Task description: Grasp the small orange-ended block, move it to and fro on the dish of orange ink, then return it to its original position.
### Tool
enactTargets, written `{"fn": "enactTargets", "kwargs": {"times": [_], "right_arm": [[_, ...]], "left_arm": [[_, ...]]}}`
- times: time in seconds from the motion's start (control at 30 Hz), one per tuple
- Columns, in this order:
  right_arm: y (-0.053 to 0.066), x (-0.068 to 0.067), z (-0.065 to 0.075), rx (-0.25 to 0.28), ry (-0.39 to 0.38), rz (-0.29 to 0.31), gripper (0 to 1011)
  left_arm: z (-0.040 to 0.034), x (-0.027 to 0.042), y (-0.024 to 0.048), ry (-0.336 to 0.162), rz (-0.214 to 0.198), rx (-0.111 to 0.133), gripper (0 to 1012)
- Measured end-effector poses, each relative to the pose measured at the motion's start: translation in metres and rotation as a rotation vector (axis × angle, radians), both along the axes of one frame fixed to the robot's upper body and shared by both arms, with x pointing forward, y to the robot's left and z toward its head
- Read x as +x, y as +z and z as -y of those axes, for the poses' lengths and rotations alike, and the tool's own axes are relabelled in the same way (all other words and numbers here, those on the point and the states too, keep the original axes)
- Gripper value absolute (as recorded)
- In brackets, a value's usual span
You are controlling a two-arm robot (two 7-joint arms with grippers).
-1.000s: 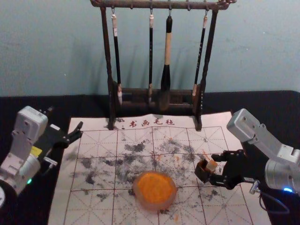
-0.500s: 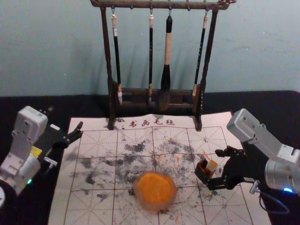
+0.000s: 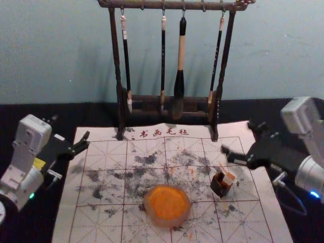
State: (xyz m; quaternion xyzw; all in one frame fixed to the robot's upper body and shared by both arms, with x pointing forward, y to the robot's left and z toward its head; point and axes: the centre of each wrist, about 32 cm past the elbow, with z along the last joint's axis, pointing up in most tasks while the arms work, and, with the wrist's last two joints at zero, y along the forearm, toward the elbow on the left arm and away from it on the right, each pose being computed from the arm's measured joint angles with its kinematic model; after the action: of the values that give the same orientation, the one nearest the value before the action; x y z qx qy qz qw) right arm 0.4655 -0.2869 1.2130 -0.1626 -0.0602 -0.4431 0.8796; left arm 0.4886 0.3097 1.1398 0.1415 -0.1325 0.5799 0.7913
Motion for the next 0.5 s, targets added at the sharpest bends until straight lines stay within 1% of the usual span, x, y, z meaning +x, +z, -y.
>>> {"fn": "enactTargets", "kwargs": {"times": [0.1, 0.13, 0.17, 0.2, 0.3, 0.33, 0.4, 0.43, 0.5], "right_arm": [[-0.007, -0.006, 0.0, 0.023, -0.074, 0.075, 1000], [-0.012, -0.009, 0.0, 0.032, -0.115, 0.114, 1000], [-0.015, -0.01, 0.0, 0.033, -0.139, 0.136, 1000], [-0.021, -0.013, 0.001, 0.031, -0.18, 0.17, 1000], [-0.033, -0.018, 0.004, 0.015, -0.235, 0.207, 1000], [-0.04, -0.021, 0.006, 0.0, -0.265, 0.222, 1000], [-0.049, -0.023, 0.009, -0.016, -0.293, 0.224, 1000], [-0.055, -0.025, 0.012, -0.033, -0.314, 0.225, 1000], [-0.061, -0.027, 0.015, -0.048, -0.334, 0.223, 1000]], "left_arm": [[0.0, 0.0, 0.0, 0.0, 0.0, 0.0, 1001], [0.0, 0.0, 0.0, 0.0, 0.0, 0.0, 1002], [0.0, 0.0, 0.0, 0.0, 0.0, 0.0, 1001], [0.0, 0.0, 0.0, 0.0, 0.0, 0.0, 1001], [0.0, 0.0, 0.0, 0.0, 0.0, 0.0, 1001], [0.0, 0.0, 0.0, 0.0, 0.0, 0.0, 1001], [0.0, 0.0, 0.0, 0.0, 0.0, 0.0, 1001], [0.0, 0.0, 0.0, 0.0, 0.0, 0.0, 1001], [0.0, 0.0, 0.0, 0.0, 0.0, 0.0, 1001]]}}
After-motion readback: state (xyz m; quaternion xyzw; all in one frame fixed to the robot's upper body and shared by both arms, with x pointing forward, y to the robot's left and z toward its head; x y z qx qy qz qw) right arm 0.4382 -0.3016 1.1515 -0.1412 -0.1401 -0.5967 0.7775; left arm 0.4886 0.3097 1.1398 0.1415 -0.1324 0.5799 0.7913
